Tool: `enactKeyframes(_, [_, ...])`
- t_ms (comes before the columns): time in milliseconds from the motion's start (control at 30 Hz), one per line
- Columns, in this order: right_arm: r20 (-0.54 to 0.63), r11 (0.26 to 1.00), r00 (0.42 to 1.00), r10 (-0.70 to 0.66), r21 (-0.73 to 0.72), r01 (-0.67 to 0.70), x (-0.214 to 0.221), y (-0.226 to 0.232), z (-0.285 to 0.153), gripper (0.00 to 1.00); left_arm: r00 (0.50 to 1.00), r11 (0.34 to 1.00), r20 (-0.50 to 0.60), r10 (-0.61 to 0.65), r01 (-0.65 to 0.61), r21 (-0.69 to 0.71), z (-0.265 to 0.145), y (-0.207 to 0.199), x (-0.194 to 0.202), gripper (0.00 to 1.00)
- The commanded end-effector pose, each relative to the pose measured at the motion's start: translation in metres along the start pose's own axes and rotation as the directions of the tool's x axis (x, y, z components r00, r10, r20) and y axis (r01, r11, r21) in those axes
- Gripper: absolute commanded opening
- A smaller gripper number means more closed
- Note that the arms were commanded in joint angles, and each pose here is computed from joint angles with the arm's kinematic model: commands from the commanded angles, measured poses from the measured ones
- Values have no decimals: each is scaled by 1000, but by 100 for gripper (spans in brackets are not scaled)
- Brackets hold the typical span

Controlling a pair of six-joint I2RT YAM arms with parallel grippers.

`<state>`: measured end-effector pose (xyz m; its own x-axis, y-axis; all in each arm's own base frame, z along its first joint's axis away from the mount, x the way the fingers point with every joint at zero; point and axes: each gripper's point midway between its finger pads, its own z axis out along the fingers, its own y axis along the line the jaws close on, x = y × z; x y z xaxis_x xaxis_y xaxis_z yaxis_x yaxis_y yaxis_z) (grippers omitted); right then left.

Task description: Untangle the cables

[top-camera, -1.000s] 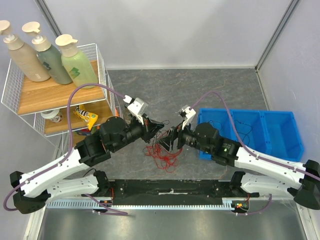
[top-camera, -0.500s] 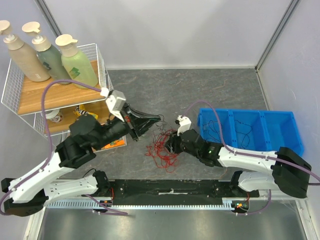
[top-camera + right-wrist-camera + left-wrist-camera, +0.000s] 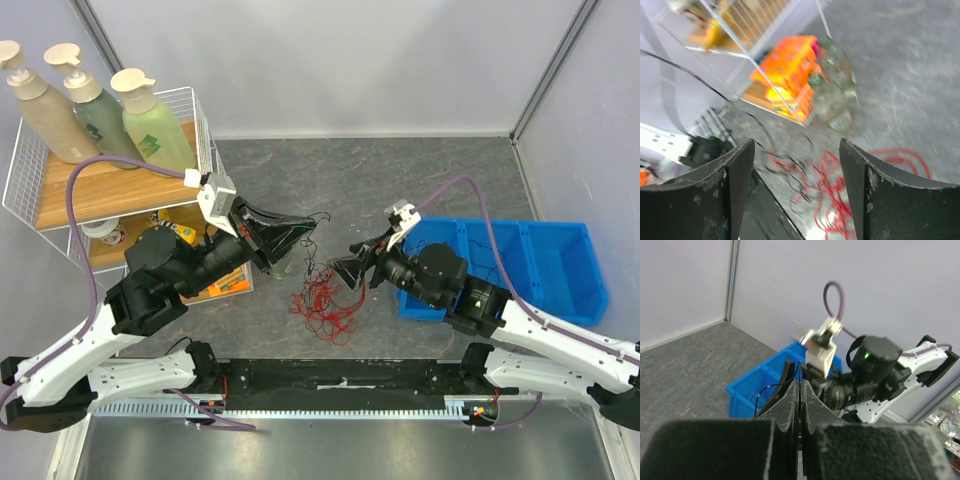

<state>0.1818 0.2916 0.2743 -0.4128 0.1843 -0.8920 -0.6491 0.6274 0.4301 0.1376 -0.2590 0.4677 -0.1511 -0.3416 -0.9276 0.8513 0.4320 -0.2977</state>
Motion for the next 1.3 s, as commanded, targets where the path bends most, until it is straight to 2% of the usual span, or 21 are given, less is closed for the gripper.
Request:
enactKeyframes(0, [62,981,997,-53,-184,63,-43,50,10,76,999,1000,36,26,-26,-11,2,2,-9,2])
enactKeyframes(167, [71,986,997,-37,-158,48,-39,50,43,68,999,999,48,15,-17,35,4,-8,-18,2])
enactKeyframes(333, [-82,959,996,19,-279,-41,36,55,59,64,994,993,92,52,-62,103,6,-25,-42,2])
enactKeyframes(367, [-112,962,993,32,-267,-61,53,48,59,64,993,992,102,66,-77,103,7,-26,-47,2])
enactKeyframes(467, [-178,985,983,52,-153,-80,94,16,55,64,986,987,137,94,-111,118,10,-33,-66,2])
enactKeyframes(633, [-216,987,976,0,155,35,112,-52,39,64,971,977,204,127,-158,143,11,-45,-95,2])
enactKeyframes(733, [-230,970,972,-49,220,101,107,-67,31,68,962,974,235,138,-175,146,8,-48,-108,2])
enactKeyframes(800, [-212,967,975,-62,228,111,97,-66,27,75,958,974,249,140,-179,142,4,-49,-114,2])
enactKeyframes(833, [-204,972,977,-60,212,104,93,-62,26,83,957,973,254,140,-180,142,2,-49,-116,2])
enactKeyframes(900, [-152,997,988,-30,68,41,70,-29,23,90,959,975,246,141,-177,132,1,-46,-112,2])
enactKeyframes(967, [-69,994,998,11,-107,-18,34,13,17,93,965,979,224,135,-165,119,3,-42,-104,2])
enactKeyframes(1033, [10,976,998,62,-209,-58,-4,41,7,95,974,983,187,126,-148,107,6,-36,-89,2])
enactKeyframes(1133, [82,971,995,54,-239,-33,-44,58,-4,94,988,990,121,100,-111,85,12,-25,-60,2])
enactKeyframes(1267, [124,974,992,12,-227,17,-64,62,-2,82,996,996,63,60,-64,69,10,-17,-31,2])
